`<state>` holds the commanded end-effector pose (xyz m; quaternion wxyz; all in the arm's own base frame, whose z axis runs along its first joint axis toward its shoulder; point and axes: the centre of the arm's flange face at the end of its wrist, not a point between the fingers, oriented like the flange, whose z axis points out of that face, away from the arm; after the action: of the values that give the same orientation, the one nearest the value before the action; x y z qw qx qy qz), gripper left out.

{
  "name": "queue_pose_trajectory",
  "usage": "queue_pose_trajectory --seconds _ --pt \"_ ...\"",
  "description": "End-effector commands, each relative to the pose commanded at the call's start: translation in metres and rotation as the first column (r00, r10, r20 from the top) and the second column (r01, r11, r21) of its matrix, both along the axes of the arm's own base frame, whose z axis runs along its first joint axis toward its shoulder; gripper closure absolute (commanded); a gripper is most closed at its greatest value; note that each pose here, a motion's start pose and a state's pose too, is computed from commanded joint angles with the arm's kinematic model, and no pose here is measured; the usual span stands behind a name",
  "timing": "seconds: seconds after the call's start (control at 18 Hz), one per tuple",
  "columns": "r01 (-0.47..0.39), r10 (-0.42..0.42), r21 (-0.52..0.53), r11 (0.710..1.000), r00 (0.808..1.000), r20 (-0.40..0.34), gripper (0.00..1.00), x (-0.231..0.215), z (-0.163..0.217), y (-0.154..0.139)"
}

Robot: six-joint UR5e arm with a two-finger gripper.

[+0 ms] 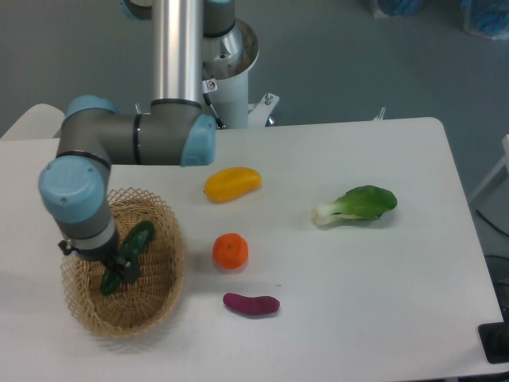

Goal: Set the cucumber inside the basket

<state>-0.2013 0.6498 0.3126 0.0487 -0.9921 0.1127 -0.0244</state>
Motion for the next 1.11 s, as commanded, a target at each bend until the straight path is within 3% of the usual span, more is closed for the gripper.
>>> queue_pose_trajectory --seconds 0.22,0.56,0.83,1.11 --pt "0.065 -0.065 -0.021 0.998 0.998 0.01 0.0 -0.085 0.009 -0.034" --pt "0.201 -0.202 -0.011 0.979 0.979 -0.009 0.0 -0.202 0.0 -0.079" --pt "0.299 -0.299 -0.032 0.954 0.954 -0.03 0.0 -0.271 -0.02 -0.101" --pt "0.313 -0.316 -0.06 0.948 0.947 -0.056 0.0 -0.321 -0.041 -0.1"
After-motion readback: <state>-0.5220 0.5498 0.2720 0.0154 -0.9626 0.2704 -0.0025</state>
